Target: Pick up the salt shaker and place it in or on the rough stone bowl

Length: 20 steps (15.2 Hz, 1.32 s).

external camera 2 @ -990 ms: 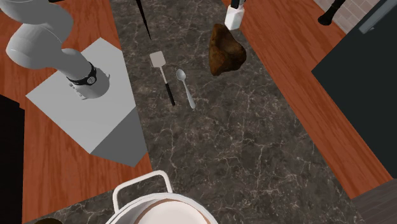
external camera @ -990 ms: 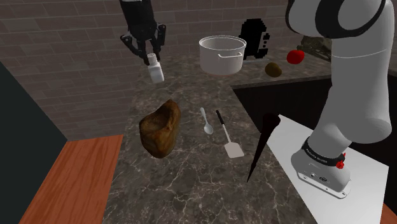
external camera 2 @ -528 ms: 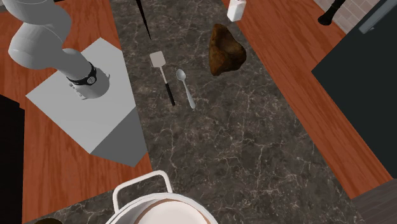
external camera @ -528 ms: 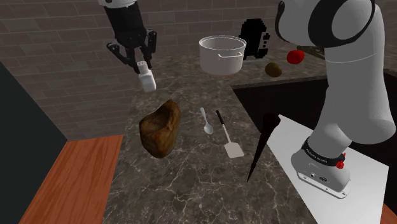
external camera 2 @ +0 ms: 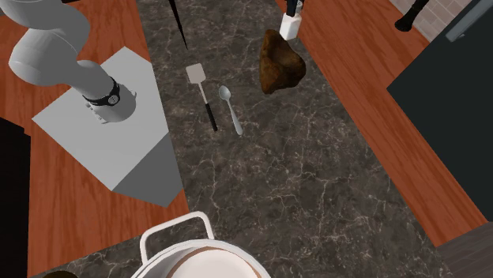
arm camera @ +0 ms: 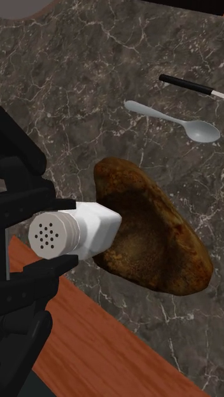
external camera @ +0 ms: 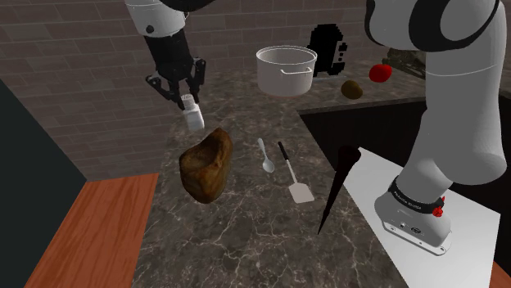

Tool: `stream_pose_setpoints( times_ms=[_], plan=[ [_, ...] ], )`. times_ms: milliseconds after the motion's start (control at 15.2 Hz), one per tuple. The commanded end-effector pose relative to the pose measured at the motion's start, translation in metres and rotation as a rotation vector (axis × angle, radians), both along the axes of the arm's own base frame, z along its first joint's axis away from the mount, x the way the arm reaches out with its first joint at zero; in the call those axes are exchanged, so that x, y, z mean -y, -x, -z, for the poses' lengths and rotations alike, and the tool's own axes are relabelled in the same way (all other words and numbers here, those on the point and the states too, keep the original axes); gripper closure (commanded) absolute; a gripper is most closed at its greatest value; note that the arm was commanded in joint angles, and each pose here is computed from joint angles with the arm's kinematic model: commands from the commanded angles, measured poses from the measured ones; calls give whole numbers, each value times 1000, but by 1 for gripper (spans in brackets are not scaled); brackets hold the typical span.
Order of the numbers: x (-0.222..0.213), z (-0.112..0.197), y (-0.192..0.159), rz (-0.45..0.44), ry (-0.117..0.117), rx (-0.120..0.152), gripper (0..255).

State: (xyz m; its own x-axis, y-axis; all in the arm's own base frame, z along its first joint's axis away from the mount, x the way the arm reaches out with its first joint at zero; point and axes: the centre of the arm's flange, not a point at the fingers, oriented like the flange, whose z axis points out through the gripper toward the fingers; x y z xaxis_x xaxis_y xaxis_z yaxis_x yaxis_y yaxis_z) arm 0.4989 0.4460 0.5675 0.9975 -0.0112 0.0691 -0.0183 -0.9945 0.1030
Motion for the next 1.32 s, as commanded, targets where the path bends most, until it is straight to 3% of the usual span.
stream_pose_setpoints(
  times_ms=[0, 528, 1056, 1122, 1254],
  plan=[
    [-2, 10, 0, 0, 0, 0, 255],
    [-2, 52, 0, 0, 0, 0, 255],
    [-2, 52, 0, 0, 0, 0, 255],
    [-2, 52, 0, 0, 0, 0, 0],
    [-2, 52, 0, 0, 0, 0, 0]
  ],
)
